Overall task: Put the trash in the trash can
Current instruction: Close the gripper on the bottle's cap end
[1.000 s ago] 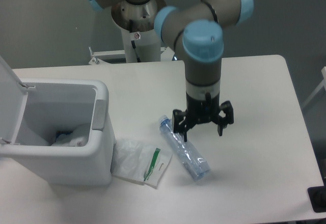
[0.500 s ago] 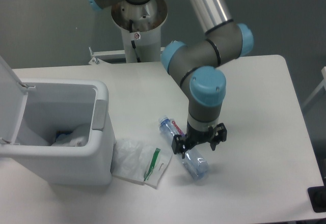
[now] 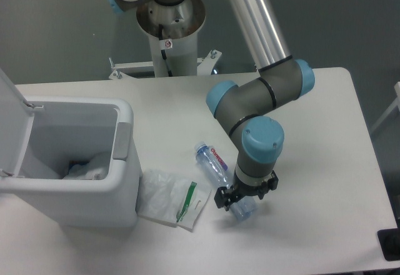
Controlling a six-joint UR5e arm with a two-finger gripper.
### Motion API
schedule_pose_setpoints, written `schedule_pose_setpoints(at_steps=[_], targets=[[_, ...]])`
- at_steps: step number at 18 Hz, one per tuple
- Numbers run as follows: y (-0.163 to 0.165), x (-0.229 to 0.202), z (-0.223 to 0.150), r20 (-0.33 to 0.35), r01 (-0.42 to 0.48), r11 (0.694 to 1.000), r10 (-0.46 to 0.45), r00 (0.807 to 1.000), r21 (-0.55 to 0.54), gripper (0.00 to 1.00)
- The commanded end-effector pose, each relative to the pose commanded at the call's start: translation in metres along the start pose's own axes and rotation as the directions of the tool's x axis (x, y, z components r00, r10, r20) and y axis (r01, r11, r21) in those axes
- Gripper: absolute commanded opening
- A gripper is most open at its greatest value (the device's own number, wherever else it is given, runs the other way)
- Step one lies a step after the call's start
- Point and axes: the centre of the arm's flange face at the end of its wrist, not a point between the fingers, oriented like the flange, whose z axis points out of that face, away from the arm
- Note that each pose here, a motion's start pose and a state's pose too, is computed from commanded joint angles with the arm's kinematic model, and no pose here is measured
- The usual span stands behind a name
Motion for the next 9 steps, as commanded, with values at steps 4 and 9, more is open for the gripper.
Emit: schedule_pose_setpoints(at_steps=[4,9], targets=[[-0.0019,0.0007,0.0067,0.006,-0.001,1.000,0.001,1.000,-0.009,0.94],[-0.0017,0.0017,0.0079,0.006,-0.002,1.000,0.002,1.000,-0.010,0.77]])
